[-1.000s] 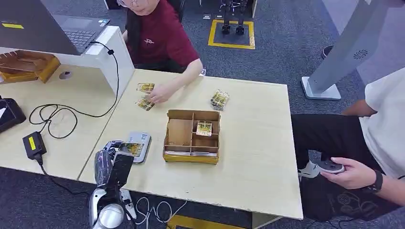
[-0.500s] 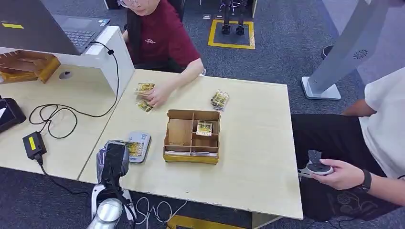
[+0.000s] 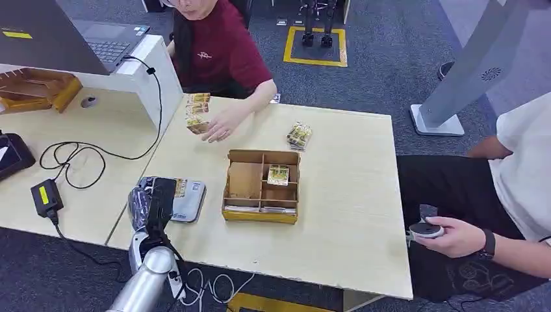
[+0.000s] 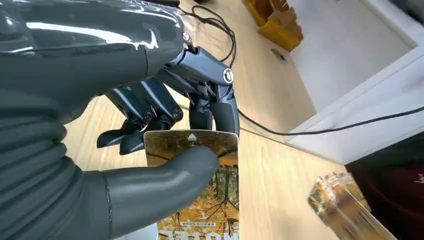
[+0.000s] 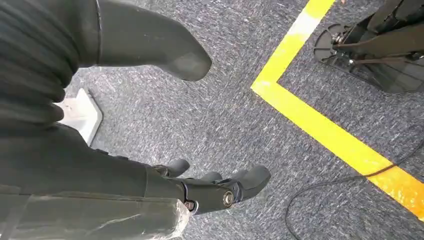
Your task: Pass the card to the sensor for recognition and then transmit it.
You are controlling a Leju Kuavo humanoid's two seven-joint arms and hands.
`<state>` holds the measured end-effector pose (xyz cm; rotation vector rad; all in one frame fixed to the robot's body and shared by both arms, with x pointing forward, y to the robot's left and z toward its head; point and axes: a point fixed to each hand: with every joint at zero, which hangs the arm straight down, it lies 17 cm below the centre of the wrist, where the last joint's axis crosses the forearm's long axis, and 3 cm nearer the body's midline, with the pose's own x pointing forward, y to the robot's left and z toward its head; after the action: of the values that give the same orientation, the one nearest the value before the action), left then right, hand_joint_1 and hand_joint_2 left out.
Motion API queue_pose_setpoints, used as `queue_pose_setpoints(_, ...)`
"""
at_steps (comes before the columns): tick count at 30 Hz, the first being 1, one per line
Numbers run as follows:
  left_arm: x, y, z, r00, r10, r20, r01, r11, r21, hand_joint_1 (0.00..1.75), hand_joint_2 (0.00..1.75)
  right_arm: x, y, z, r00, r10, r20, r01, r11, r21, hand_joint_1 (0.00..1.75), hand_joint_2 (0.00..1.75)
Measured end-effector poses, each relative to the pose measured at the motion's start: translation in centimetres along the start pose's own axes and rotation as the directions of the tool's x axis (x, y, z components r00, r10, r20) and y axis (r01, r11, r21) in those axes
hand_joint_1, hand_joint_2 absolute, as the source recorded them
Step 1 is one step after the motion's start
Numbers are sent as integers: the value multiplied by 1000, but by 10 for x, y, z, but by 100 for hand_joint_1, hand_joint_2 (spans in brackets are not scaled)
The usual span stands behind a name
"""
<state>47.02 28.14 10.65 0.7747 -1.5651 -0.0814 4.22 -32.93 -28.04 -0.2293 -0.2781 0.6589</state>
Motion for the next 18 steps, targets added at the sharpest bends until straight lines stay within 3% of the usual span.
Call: queue_pose_setpoints(18,-28,-6,-2,994,-105,-21,105,994,-18,175,175,7,0,-2,1000,23,19,-23,1000,13,0,175)
